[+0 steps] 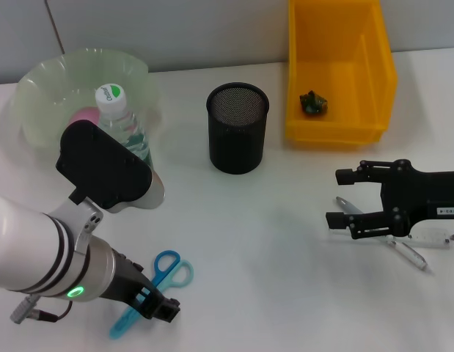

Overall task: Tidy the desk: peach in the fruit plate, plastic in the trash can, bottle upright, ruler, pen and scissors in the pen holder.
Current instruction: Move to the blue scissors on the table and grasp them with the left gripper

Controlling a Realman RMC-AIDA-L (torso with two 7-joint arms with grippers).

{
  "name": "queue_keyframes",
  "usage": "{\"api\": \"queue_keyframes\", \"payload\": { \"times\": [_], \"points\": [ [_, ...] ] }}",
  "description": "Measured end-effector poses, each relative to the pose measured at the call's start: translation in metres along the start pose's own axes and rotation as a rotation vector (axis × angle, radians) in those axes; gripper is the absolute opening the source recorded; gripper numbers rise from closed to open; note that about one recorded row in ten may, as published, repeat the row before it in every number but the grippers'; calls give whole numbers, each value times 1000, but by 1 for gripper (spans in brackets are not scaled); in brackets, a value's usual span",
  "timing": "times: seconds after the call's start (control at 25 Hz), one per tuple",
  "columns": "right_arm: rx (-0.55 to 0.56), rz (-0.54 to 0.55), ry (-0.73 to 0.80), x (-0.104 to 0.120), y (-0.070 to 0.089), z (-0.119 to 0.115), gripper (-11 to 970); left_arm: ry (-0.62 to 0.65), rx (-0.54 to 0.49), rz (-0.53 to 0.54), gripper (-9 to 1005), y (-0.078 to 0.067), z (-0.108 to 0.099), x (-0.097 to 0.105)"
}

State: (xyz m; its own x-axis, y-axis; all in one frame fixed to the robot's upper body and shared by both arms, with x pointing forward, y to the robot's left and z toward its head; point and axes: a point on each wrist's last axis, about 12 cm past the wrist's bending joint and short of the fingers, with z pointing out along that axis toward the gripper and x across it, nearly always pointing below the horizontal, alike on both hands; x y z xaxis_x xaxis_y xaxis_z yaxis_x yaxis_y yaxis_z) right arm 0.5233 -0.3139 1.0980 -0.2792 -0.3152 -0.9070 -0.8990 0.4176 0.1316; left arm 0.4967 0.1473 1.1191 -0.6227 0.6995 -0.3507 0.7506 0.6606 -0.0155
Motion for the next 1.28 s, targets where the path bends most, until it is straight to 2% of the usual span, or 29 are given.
{"api": "queue_keyframes", "payload": {
  "times": [0.72, 0.92, 1.28],
  "points": [
    [2, 5, 2, 2, 1, -1, 840, 24, -2, 20, 694, 0, 4, -3],
    [2, 5, 2, 2, 1, -1, 840, 28, -3, 21, 576, 1, 4, -4],
    [2, 5, 2, 2, 1, -1, 840, 33, -6, 29, 579, 2, 4, -7]
  ]
}}
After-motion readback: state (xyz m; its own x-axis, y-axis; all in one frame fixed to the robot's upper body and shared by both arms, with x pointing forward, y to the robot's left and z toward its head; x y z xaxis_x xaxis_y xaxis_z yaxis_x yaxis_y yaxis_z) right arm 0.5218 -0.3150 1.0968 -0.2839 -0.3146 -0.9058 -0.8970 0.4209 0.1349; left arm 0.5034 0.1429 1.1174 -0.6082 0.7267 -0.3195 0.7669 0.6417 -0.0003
